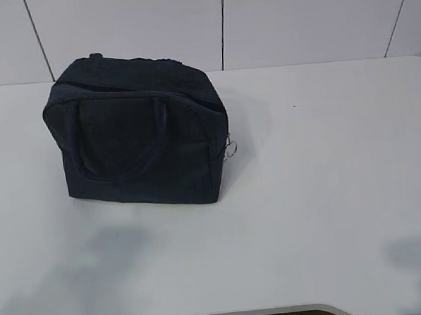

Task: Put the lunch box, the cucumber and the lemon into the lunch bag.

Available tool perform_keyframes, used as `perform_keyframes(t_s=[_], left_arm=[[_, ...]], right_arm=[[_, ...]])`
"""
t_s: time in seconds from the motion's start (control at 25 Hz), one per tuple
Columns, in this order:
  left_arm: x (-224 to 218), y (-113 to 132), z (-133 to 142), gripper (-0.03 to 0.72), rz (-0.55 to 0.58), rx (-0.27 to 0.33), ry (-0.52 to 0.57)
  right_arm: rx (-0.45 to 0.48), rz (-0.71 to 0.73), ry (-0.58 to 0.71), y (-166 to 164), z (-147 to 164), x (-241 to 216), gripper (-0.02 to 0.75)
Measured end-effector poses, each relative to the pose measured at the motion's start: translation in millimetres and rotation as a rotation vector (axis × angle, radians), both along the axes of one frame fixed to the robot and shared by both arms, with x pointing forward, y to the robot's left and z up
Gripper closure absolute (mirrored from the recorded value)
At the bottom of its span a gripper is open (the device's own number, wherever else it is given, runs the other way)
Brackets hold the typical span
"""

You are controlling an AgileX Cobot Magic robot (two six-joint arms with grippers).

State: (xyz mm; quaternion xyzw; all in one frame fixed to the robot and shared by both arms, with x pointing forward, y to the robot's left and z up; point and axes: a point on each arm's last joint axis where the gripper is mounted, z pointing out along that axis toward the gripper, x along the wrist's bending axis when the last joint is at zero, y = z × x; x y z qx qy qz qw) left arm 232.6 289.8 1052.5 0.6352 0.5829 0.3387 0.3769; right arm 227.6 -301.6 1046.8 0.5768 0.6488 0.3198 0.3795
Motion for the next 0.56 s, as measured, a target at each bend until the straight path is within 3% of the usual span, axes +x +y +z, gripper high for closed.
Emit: perform_keyframes(t_s=[0.56], left_arm=[[0.0, 0.0, 0.0, 0.435, 0.000, 0.000, 0.000]], right_arm=[[0.000, 0.000, 0.000, 0.0, -0.1, 0.1, 0.371]])
